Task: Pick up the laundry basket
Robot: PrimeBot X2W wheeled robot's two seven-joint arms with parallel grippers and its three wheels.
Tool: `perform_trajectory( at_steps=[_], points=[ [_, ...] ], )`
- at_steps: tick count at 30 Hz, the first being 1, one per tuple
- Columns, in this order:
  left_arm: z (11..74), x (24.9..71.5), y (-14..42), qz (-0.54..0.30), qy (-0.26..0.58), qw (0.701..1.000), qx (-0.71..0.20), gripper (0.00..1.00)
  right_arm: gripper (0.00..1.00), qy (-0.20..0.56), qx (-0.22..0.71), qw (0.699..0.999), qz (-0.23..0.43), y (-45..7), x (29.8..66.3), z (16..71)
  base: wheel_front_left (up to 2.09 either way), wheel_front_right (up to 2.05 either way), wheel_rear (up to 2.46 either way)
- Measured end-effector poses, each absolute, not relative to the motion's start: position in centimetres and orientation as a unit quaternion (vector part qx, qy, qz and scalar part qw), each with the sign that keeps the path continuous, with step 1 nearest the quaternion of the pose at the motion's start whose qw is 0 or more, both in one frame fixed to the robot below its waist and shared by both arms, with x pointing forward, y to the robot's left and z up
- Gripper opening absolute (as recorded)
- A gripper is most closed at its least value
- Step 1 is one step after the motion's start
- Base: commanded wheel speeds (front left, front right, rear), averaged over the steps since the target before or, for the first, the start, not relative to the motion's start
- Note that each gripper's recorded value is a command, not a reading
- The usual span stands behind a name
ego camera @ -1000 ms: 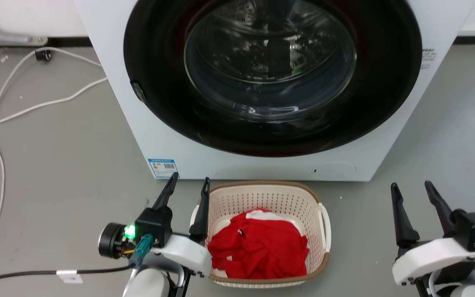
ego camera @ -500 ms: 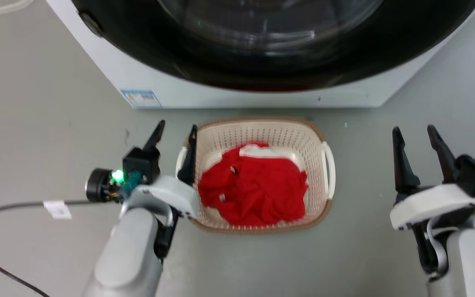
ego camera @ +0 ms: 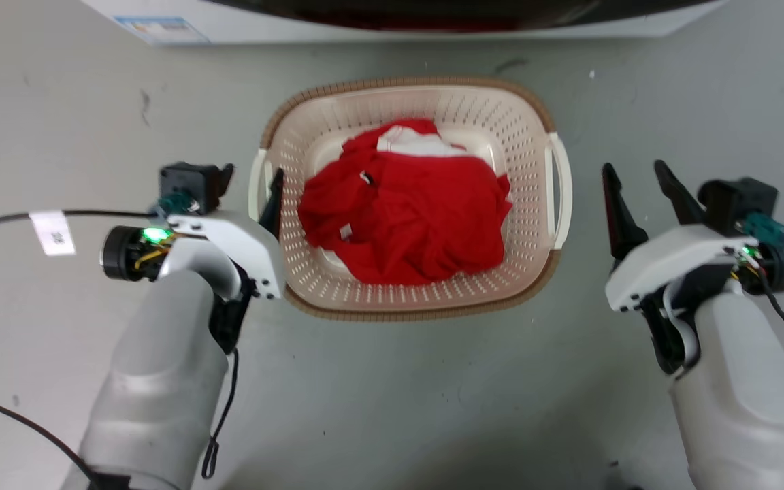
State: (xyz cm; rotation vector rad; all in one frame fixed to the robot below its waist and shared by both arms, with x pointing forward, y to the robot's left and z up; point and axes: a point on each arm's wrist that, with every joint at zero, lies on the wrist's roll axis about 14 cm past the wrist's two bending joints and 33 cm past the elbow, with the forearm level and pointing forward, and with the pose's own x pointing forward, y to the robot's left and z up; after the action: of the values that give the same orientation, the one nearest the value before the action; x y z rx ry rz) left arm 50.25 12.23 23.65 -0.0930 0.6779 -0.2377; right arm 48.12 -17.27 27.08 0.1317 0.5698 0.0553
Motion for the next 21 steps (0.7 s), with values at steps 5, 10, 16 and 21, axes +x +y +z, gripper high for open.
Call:
perform_trajectory(
  at_steps=[5, 10, 16, 21],
  points=[
    [19.5, 50.0, 13.2, -0.105, 0.394, 0.912, -0.049, 1.00, 1.00, 0.341, 0.072, 0.936, 0.039, -16.2, 48.0, 22.5, 0.00, 0.00, 0.00],
    [16.4, 49.6, 13.0, -0.105, 0.443, 0.888, -0.055, 1.00, 1.00, 0.396, 0.075, 0.914, 0.052, -15.2, 47.9, 18.8, 0.00, 0.00, 0.00],
    [13.9, 49.5, 12.9, -0.103, 0.489, 0.864, -0.063, 1.00, 1.00, 0.448, 0.077, 0.889, 0.065, -14.2, 48.1, 15.8, 0.00, 0.00, 0.00],
    [12.9, 49.8, 12.7, -0.104, 0.524, 0.842, -0.074, 1.00, 1.00, 0.501, 0.079, 0.858, 0.076, -13.2, 47.7, 13.7, 0.00, 0.00, 0.00]
  ],
)
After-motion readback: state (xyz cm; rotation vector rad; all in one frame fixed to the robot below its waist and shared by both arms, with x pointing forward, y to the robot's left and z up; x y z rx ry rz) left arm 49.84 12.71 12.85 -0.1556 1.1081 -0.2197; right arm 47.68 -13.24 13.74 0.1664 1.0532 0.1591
